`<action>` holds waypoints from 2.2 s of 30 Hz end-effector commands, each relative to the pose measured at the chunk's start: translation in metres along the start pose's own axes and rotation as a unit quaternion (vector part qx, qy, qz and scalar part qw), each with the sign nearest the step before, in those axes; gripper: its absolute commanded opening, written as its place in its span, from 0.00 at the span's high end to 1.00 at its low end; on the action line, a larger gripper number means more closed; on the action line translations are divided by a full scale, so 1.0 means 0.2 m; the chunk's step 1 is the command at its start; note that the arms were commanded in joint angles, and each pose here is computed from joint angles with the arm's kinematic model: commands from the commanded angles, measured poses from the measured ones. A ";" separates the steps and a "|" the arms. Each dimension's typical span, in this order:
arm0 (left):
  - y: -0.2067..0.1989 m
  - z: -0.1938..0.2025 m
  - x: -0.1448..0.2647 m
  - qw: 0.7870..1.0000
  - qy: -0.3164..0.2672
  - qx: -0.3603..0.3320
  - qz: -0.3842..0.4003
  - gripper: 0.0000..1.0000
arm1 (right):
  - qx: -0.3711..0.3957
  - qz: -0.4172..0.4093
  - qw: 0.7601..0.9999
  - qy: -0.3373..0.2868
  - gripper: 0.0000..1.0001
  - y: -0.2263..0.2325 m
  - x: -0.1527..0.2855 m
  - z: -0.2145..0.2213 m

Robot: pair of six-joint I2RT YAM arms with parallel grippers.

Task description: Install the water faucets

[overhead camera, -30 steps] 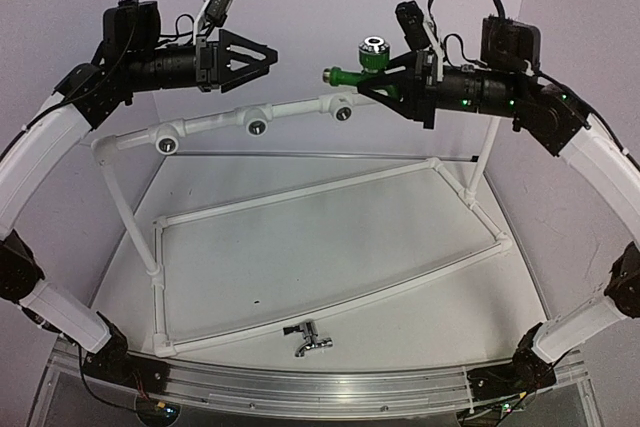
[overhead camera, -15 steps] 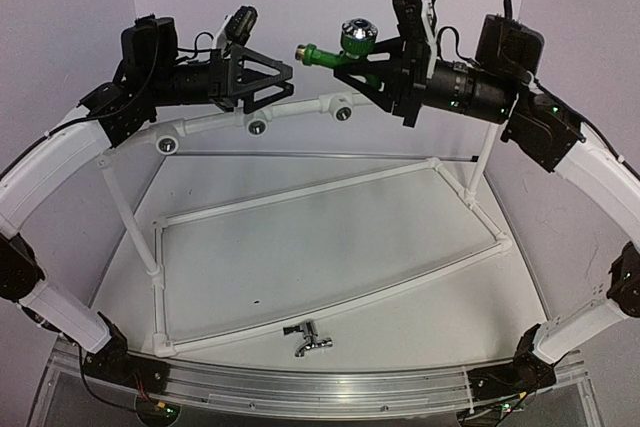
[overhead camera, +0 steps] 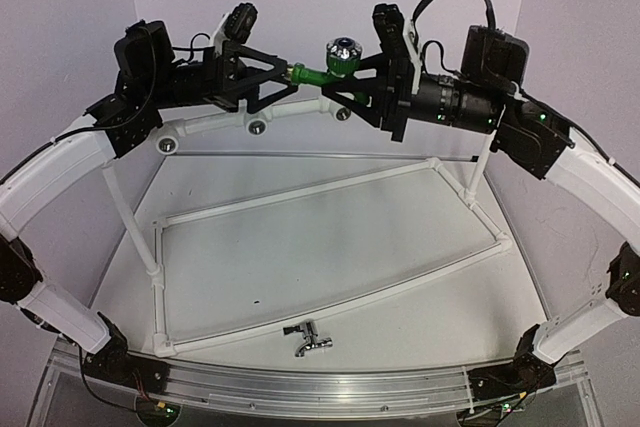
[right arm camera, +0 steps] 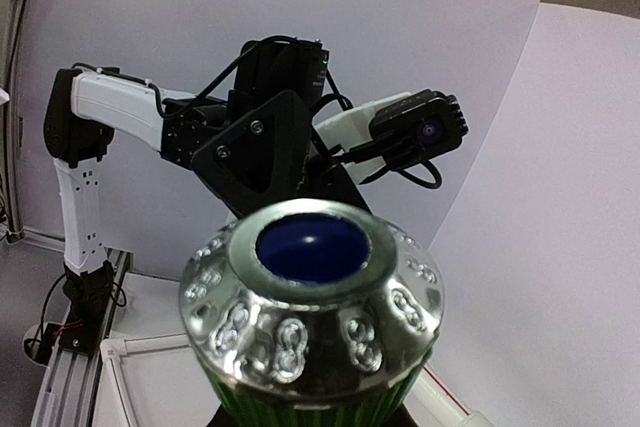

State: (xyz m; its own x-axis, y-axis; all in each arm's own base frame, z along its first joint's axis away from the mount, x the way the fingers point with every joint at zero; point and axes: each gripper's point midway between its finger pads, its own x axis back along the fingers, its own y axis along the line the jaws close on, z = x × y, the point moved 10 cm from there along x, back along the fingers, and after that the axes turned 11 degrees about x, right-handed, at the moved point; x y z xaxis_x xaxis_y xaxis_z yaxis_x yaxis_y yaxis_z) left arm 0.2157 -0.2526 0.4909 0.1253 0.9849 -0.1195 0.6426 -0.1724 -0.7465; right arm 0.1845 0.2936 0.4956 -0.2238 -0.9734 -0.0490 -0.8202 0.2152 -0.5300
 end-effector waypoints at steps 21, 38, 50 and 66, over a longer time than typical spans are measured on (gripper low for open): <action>-0.08 0.03 -0.11 0.998 0.035 -0.008 0.048 0.62 | 0.062 0.011 0.998 -0.008 1.00 0.02 -0.06 0.02; -0.07 0.04 -0.11 0.999 0.018 0.015 0.043 1.00 | 0.099 0.060 0.991 0.061 0.75 0.00 -0.07 0.11; -0.03 0.04 -0.11 0.999 0.008 0.036 0.009 1.00 | 0.133 0.061 0.987 0.066 0.64 0.00 -0.10 0.10; 0.01 0.05 -0.12 0.999 0.007 0.048 -0.013 1.00 | 0.136 0.023 0.989 0.043 0.70 0.05 -0.05 0.06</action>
State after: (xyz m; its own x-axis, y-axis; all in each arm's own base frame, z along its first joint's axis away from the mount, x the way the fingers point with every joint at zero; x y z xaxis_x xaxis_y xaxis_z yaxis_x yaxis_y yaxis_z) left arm 0.2130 -0.2812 0.4674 0.1185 0.9917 -0.0506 0.5215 -0.1055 -0.8467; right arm 0.1973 0.3139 0.4607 -0.3481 -0.9363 0.0461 -0.6537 0.2071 -0.7279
